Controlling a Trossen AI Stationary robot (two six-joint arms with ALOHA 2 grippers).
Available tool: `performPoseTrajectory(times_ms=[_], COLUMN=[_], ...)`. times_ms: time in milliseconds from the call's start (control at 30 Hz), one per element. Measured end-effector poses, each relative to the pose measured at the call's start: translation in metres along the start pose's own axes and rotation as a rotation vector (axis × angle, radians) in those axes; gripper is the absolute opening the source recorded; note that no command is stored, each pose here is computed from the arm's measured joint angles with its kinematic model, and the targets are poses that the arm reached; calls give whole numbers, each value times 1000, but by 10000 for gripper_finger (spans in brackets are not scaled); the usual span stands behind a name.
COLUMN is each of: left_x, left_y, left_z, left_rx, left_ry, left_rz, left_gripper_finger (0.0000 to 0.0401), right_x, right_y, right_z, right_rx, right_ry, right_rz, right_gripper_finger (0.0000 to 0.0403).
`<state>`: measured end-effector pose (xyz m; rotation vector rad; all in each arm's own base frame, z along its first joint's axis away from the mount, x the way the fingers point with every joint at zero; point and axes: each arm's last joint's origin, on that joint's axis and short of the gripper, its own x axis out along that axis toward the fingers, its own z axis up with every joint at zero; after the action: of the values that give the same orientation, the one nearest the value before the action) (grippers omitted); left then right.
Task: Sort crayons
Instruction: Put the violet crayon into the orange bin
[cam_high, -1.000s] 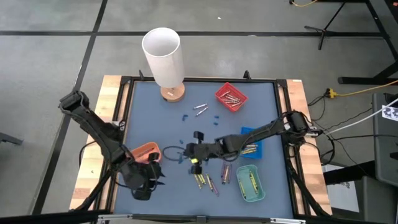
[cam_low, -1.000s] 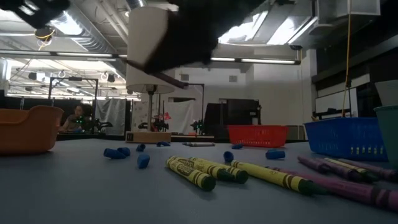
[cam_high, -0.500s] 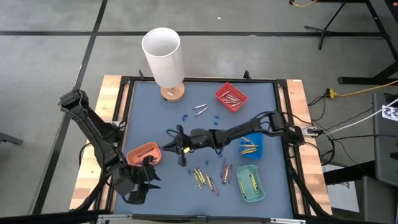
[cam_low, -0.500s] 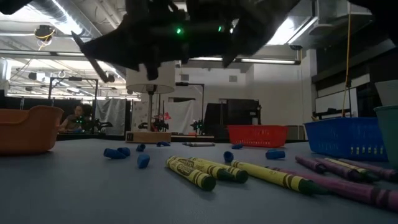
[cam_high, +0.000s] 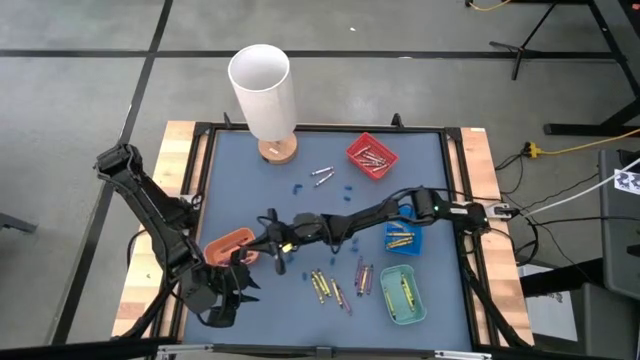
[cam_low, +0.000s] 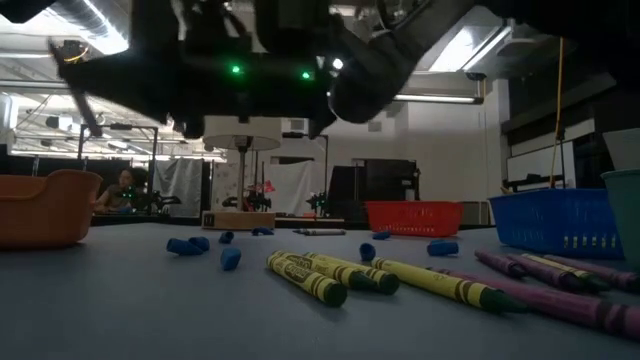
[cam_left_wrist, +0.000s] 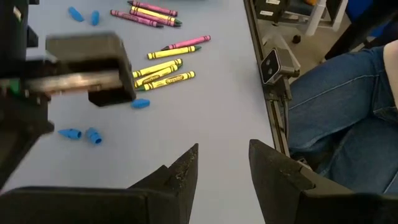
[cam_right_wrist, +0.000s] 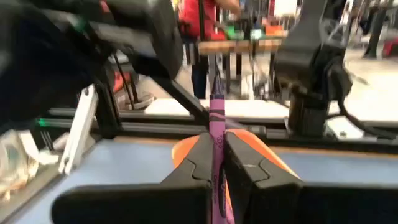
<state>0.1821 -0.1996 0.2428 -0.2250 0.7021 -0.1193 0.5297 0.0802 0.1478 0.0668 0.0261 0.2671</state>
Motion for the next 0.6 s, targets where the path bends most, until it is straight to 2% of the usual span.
performPoseTrajectory(times_ms=[100,267,600], left_x=[0,0,0], left_y=[0,0,0], left_z=[0,0,0], left_rx=[1,6,7], left_ry=[0,-1,-1], left_rz=[0,2,2], left_gripper_finger=[127,127,127], right_x=[9,19,20], right_y=[-2,-3,-3], right_z=[3,3,-1], right_rx=[-15,-19,-18], right_ry=[41,33,47], right_rz=[-11,-22,-26], right_gripper_finger=[17,17,17])
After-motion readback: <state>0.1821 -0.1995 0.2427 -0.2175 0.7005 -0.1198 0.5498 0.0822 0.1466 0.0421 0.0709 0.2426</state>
